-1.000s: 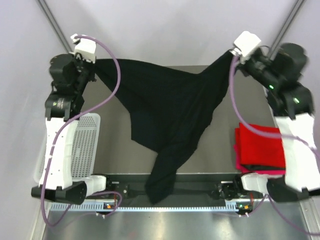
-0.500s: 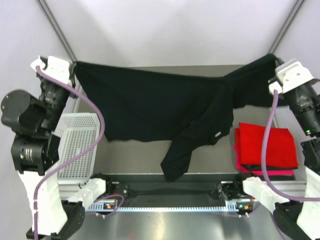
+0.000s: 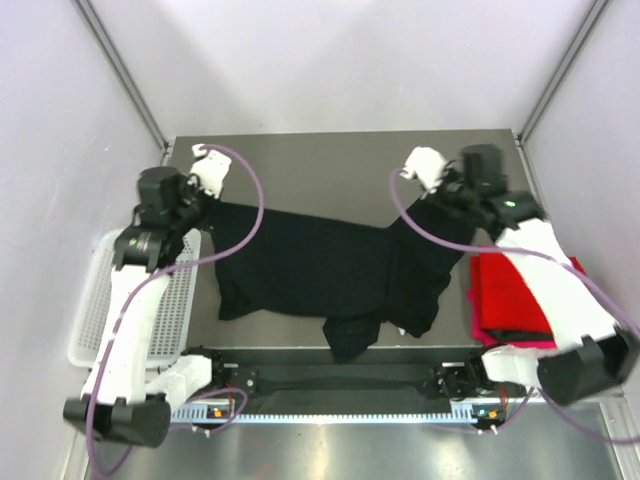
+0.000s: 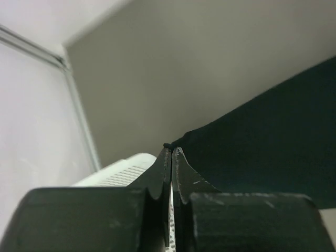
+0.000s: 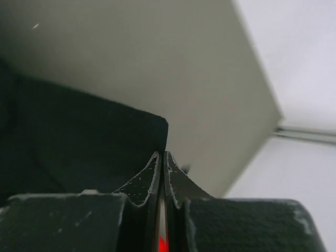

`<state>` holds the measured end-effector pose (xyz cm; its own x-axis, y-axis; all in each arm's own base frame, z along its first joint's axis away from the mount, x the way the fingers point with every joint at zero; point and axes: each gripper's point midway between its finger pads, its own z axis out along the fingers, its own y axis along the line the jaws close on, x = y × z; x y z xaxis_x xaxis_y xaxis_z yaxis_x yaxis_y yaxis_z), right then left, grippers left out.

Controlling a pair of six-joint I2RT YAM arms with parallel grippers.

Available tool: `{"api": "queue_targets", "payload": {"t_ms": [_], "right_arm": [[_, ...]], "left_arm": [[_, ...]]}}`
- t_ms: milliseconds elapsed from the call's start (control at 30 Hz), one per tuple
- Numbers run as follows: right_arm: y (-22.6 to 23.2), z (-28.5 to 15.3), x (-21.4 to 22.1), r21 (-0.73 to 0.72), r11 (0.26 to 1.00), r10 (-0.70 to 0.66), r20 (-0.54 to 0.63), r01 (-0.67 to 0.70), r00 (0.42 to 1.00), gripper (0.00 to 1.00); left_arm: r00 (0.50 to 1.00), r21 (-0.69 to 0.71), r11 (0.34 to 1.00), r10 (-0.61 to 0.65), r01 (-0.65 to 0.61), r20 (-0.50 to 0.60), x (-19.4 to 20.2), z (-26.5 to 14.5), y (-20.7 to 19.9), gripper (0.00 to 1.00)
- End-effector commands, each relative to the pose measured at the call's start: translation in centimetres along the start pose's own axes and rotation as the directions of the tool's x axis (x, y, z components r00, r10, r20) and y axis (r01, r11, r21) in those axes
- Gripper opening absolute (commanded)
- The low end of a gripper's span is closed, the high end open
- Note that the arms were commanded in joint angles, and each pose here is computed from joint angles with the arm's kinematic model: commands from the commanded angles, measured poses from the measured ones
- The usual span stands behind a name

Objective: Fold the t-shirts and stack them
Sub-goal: Fold the tshirt

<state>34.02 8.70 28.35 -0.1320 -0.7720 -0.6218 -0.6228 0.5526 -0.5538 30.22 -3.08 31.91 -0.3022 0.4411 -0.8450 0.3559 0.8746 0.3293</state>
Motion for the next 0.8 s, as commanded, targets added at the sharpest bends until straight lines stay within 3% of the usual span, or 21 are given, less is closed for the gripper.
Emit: {"api": "queue_targets", "payload": {"t_ms": [0,133,233,300,333,433,600,767], "right_arm": [[1.0,3.9,-1.0,0.000,1.000,-0.021,-0.005,0.021,1.000,0.00],[3.0,10.9,0.5,-0.098,0.995,-0.006,-0.097,-0.004,0.995,0.00],[5.1,15.1,1.4,-0.156,0.986,0.029,-0.155,-0.053,0.987,0.00],[5.4,16.9,1.4,-0.163,0.981,0.076,-0.179,-0.106,0.981,0.12],[6.6,18.5,2.6,-0.197,0.972,0.085,-0.227,-0.131,0.970,0.27],[6.2,19.6,3.0,-0.222,0.949,0.171,-0.242,-0.226,0.955,0.43],[2.2,19.5,4.3,-0.198,0.865,0.424,-0.203,-0.461,0.883,0.46],[2.4,19.8,9.4,-0.174,0.832,0.457,-0.325,-0.527,0.828,0.42]], "left_arm": [[1.000,-0.041,0.999,0.027,-0.027,0.009,0.1,3.3,1.2,0.00],[0.996,-0.029,1.000,-0.001,-0.002,-0.092,2.6,8.2,1.3,0.00],[0.992,0.026,0.998,-0.058,0.061,-0.112,3.0,9.7,0.2,0.00],[0.990,0.055,0.994,-0.087,0.094,-0.114,3.2,10.2,-0.6,0.00],[0.990,0.057,0.994,-0.087,0.094,-0.112,3.2,10.3,-0.8,0.00],[0.988,0.051,0.994,-0.092,0.099,-0.124,3.4,10.4,-0.9,0.00],[0.986,0.057,0.991,-0.109,0.117,-0.126,3.9,10.1,-1.5,0.00],[0.982,0.055,0.989,-0.129,0.137,-0.140,4.6,10.0,-1.8,0.00]]}}
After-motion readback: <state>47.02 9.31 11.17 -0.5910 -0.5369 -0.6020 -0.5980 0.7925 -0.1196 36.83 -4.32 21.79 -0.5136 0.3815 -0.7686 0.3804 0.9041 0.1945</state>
